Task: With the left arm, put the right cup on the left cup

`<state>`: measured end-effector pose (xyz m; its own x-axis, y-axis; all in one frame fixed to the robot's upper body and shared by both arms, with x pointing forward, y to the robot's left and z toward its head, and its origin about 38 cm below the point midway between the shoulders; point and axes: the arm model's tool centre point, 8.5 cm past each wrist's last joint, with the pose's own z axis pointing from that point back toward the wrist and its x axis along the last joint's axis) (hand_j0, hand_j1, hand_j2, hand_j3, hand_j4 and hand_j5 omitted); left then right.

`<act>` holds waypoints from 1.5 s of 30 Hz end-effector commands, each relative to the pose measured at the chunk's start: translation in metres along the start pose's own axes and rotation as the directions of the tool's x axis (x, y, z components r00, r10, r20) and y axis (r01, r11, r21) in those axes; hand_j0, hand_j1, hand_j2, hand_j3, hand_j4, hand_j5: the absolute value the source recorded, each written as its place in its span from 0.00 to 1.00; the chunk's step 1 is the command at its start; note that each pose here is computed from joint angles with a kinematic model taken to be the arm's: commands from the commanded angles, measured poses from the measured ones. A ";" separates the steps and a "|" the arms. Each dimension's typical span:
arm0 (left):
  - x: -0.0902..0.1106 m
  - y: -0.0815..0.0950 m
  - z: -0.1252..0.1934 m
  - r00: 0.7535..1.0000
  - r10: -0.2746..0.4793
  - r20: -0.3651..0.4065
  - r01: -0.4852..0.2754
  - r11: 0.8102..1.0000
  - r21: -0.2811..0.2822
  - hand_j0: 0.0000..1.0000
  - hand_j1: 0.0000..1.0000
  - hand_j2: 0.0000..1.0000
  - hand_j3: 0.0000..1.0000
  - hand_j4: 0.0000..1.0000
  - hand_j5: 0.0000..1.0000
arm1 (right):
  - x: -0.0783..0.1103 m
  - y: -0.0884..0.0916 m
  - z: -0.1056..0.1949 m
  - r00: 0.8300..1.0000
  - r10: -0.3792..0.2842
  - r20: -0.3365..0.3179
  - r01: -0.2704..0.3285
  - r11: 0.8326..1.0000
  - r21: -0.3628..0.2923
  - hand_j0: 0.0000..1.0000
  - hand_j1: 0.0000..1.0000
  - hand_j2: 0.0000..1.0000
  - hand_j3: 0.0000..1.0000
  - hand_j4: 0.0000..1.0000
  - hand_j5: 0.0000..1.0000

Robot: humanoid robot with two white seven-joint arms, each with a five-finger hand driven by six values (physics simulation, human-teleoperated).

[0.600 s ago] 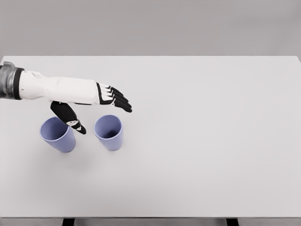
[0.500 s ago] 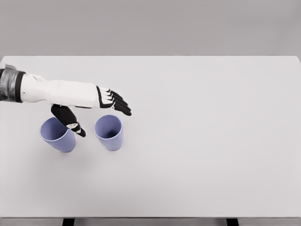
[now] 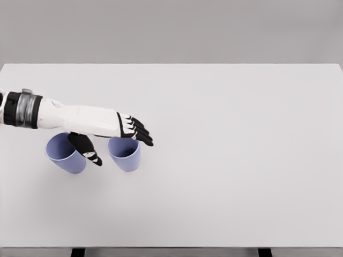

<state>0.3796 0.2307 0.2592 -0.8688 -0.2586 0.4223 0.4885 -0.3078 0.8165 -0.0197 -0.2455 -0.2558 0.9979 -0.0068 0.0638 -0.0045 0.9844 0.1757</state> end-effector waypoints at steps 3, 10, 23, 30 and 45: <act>0.001 0.014 -0.003 0.999 -0.054 -0.007 0.054 0.998 0.025 1.00 1.00 1.00 1.00 1.00 1.00 | 0.000 0.000 0.000 1.000 0.000 0.000 0.000 1.000 0.000 1.00 1.00 1.00 1.00 1.00 1.00; -0.009 0.019 0.007 0.996 -0.070 -0.059 0.073 0.997 0.036 1.00 1.00 1.00 1.00 1.00 1.00 | 0.000 0.000 0.000 1.000 0.002 0.000 -0.002 1.000 0.000 1.00 1.00 1.00 1.00 1.00 1.00; -0.032 -0.003 0.001 0.991 -0.061 -0.121 0.066 0.997 0.035 1.00 1.00 1.00 1.00 1.00 1.00 | 0.000 0.000 0.000 1.000 0.002 0.000 -0.002 1.000 0.000 1.00 1.00 1.00 1.00 1.00 1.00; -0.037 -0.017 -0.003 0.992 -0.035 -0.124 0.038 0.999 0.022 1.00 1.00 1.00 1.00 1.00 1.00 | 0.000 0.000 0.000 1.000 0.002 0.000 -0.002 1.000 0.000 1.00 1.00 1.00 1.00 1.00 1.00; -0.052 -0.023 -0.004 0.986 -0.026 -0.166 0.028 1.000 0.010 1.00 1.00 1.00 1.00 1.00 1.00 | 0.000 0.000 0.000 1.000 0.002 0.000 -0.002 1.000 0.000 1.00 1.00 1.00 1.00 1.00 1.00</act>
<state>0.4116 0.2473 0.2177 -0.8598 -0.3915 0.3279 0.4590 -0.3111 0.8322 -0.0207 -0.2456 -0.2558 0.9980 -0.0054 0.0623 -0.0056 0.9844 0.1756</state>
